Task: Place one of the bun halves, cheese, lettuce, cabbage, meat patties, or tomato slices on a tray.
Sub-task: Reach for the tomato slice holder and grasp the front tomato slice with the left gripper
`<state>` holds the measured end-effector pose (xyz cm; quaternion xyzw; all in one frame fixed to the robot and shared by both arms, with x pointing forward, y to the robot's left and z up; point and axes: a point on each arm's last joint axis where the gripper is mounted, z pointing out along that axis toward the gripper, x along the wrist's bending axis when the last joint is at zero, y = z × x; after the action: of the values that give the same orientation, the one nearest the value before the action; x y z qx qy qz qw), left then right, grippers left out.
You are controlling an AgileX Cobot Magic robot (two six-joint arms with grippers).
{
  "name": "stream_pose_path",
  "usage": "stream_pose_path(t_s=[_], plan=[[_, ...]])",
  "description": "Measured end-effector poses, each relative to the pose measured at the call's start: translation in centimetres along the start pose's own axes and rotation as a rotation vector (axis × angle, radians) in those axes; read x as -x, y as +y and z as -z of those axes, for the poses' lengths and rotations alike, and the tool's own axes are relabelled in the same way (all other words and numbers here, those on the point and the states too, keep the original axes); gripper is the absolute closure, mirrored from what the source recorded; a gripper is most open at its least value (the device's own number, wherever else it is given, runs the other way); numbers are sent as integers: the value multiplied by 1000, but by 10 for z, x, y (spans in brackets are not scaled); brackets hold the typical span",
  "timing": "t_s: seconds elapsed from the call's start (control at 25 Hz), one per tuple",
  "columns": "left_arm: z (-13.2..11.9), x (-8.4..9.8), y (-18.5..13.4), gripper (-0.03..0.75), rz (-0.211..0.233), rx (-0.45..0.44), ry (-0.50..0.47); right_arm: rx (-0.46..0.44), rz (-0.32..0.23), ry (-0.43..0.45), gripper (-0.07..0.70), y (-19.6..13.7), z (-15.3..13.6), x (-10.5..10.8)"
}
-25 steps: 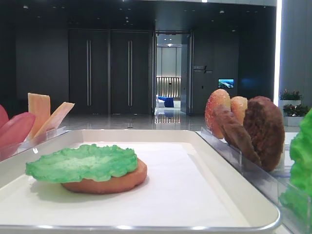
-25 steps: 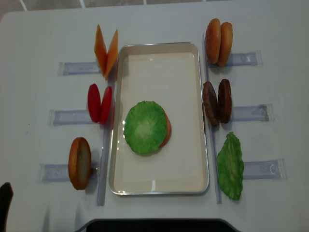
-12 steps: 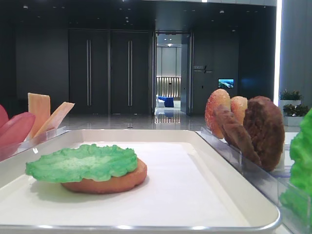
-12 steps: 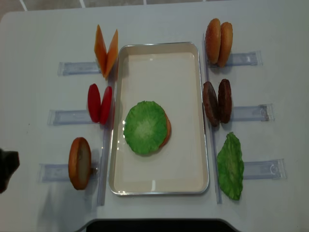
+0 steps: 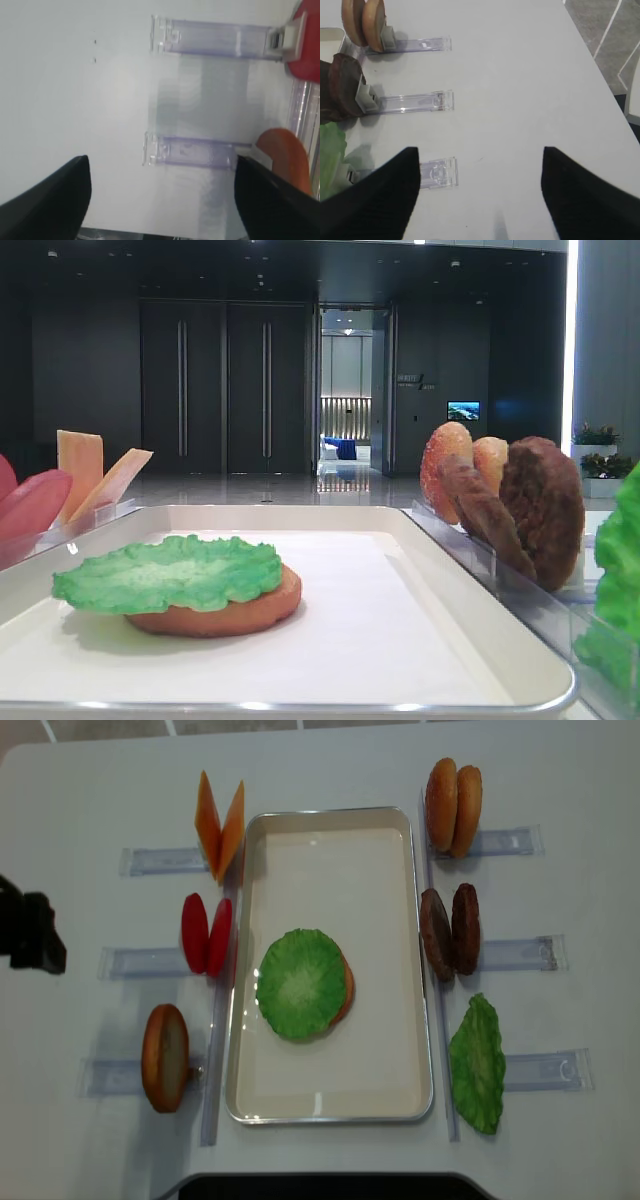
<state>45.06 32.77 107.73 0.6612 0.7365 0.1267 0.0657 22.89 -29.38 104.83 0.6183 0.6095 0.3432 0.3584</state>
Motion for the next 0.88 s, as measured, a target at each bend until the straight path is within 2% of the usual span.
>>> stream_pose_path(t_s=[0.24,0.44,0.52,0.72,0.88], plan=[[-5,1,51,51,1,10,0,0,0,0,145,0,0,0],[-20,7,72,60,23,-24,-26,0,0,0,145,0,0,0],[-24,19,76,62,19,-32,-28,0,0,0,145,0,0,0],[-25,76,73,62,-66,-16,19,0,0,0,145,0,0,0],[-25,116,67,62,-52,-20,-17,0,0,0,145,0,0,0]])
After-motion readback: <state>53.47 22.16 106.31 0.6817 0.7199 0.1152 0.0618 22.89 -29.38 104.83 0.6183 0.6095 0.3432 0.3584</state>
